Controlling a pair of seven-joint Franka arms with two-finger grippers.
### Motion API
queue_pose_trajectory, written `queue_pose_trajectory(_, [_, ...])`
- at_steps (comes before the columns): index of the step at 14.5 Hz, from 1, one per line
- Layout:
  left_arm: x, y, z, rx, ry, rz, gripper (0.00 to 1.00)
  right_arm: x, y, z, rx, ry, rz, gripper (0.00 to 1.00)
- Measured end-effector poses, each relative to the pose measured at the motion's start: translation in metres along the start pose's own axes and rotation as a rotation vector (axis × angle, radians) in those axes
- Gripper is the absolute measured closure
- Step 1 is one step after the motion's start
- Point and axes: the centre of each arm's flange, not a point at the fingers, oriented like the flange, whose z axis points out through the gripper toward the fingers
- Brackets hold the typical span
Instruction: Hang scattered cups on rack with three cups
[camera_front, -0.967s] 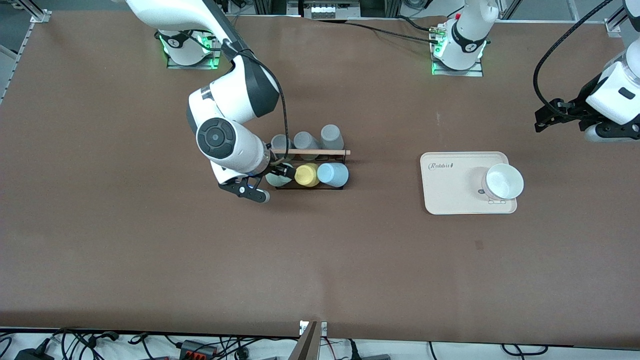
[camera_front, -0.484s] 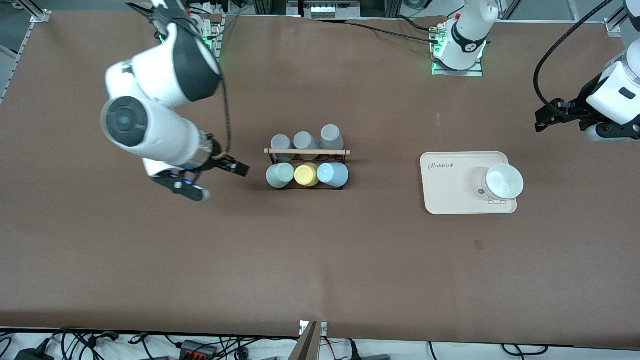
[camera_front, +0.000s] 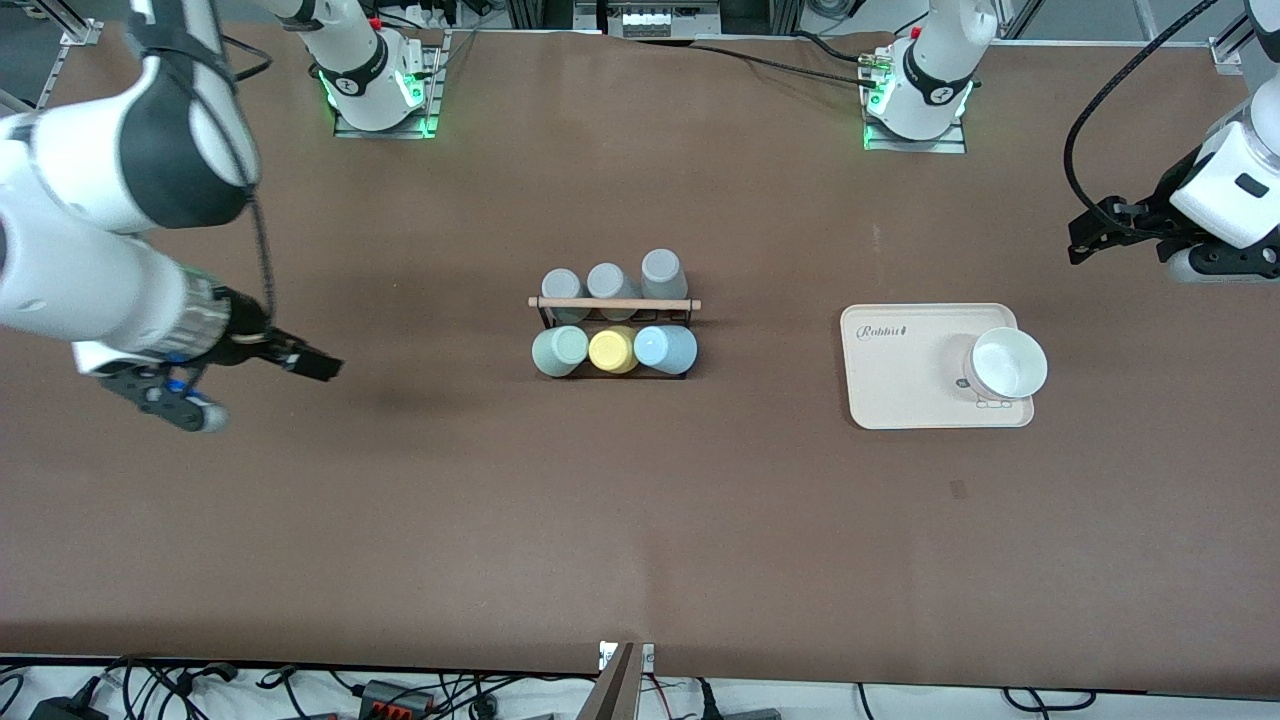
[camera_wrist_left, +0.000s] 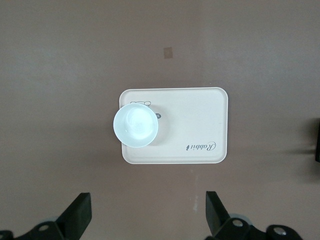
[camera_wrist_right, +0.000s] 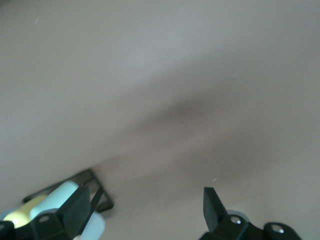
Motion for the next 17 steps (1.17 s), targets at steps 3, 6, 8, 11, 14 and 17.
queue_pose_trajectory(3, [0.0, 0.0, 0.0, 0.0, 0.0, 0.0, 0.0, 0.001, 0.016, -0.017, -0.049, 0.056, -0.006, 0.0])
queue_pose_trajectory(6, [0.0, 0.002, 0.0, 0.0, 0.0, 0.005, 0.0, 0.01, 0.032, -0.019, -0.076, 0.069, -0.041, 0.0])
queue_pose_trajectory(8, [0.0, 0.004, -0.001, 0.001, -0.001, 0.009, 0.0, 0.024, 0.057, -0.019, -0.081, 0.059, -0.072, 0.0])
queue_pose_trajectory(11, [-0.001, 0.005, -0.001, 0.001, -0.003, 0.01, 0.0, 0.043, 0.109, -0.02, -0.071, 0.043, -0.033, 0.0])
queue_pose_trajectory(14, [-0.001, 0.005, -0.001, 0.001, -0.004, 0.011, 0.0, 0.04, 0.139, -0.04, -0.034, 0.061, -0.009, 0.0])
queue_pose_trajectory(17, [-0.001, 0.005, -0.002, 0.001, -0.004, 0.011, 0.0, 0.031, 0.144, -0.059, 0.005, 0.128, -0.012, 0.0])
